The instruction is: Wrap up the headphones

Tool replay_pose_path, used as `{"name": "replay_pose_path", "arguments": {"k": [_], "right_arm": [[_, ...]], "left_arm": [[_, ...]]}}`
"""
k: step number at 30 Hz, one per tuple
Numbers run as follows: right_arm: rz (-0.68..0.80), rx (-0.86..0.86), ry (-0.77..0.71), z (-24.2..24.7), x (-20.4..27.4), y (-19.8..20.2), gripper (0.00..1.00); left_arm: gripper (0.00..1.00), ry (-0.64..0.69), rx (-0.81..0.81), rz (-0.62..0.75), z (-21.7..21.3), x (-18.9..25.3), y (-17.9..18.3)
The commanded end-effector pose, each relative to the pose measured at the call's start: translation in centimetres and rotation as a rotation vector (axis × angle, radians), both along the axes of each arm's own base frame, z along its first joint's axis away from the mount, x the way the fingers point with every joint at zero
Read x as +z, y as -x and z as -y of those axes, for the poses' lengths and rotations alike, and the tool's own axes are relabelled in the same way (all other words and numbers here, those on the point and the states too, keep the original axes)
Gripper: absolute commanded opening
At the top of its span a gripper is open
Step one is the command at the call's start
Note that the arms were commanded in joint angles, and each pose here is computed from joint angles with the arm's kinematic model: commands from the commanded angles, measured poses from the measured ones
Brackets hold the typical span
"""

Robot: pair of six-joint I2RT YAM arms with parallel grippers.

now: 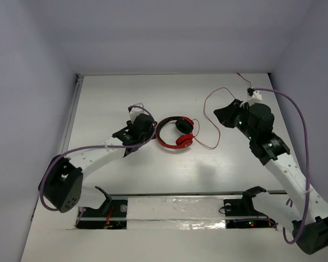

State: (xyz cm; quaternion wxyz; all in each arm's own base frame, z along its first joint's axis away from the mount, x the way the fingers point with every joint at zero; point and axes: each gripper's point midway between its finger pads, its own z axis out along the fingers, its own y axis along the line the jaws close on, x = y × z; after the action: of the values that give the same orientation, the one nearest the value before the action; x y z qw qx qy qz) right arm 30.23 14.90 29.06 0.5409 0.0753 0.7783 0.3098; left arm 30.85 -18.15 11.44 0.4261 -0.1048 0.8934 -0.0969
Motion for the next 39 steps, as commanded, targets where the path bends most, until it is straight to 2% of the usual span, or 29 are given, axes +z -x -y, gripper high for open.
{"name": "replay_pose_path", "arguments": {"k": [1, 2, 3, 5, 6, 9, 20, 26, 29, 30, 32, 34, 35, 37, 39], "right_arm": [[0.112, 0.002, -0.026, -0.5, 3.6, -0.4, 0.24], [0.113, 0.017, -0.028, -0.9, 3.5, -0.3, 0.37], [0.114, 0.024, -0.027, -1.0, 3.2, -0.3, 0.56], [0.116, 0.051, -0.029, -1.7, 3.1, 0.1, 0.66], [0.117, 0.052, -0.028, -1.7, 3.1, 0.0, 0.68], [0.113, 0.058, -0.026, -2.0, 2.8, 0.2, 0.67], [0.108, 0.073, -0.022, -2.3, 2.1, 0.2, 0.66], [0.111, 0.061, -0.026, -2.1, 2.1, 0.2, 0.65], [0.112, 0.057, -0.031, -2.0, 2.1, 0.2, 0.64], [0.114, 0.055, -0.034, -2.0, 2.2, 0.2, 0.64], [0.118, 0.049, -0.036, -1.9, 2.2, 0.2, 0.64], [0.12, 0.046, -0.036, -1.8, 2.3, 0.3, 0.63], [0.122, 0.045, -0.035, -1.7, 2.3, 0.3, 0.62], [0.125, 0.046, -0.035, -1.7, 2.2, 0.4, 0.59], [0.129, 0.053, -0.032, -1.9, 1.9, 0.3, 0.5]], "left_arm": [[0.5, 0.001, 0.002, 0.03, 1.2, 0.3, -1.9], [0.5, -0.005, -0.001, 0.026, 1.5, 0.1, -2.3], [0.5, -0.02, -0.018, 0.026, 2.0, -0.1, -2.5], [0.52, -0.035, -0.045, 0.014, 3.1, -0.7, -3.5], [0.52, -0.047, -0.052, 0.006, 3.4, -1.2, -3.8], [0.52, -0.095, -0.072, -0.039, 4.2, -3.4, -4.8], [0.51, -0.111, -0.15, -0.11, 6.7, -7.2, -5.0], [0.45, -0.136, -0.148, -0.141, 6.4, -8.8, -4.7], [0.35, -0.166, -0.144, -0.152, 6.3, -9.8, -4.5], [0.27, -0.173, -0.139, -0.152, 6.2, -10.0, -4.6], [0.17, -0.212, -0.122, -0.169, 5.4, -10.6, -4.4], [0.03, -0.229, -0.109, -0.167, 5.0, -10.6, -4.4], [0.0, -0.231, -0.105, -0.163, 4.9, -10.3, -4.5], [0.0, -0.21, -0.117, -0.13, 5.2, -8.1, -4.7], [0.0, -0.22, -0.135, -0.105, 5.0, -5.9, -4.8]]}}
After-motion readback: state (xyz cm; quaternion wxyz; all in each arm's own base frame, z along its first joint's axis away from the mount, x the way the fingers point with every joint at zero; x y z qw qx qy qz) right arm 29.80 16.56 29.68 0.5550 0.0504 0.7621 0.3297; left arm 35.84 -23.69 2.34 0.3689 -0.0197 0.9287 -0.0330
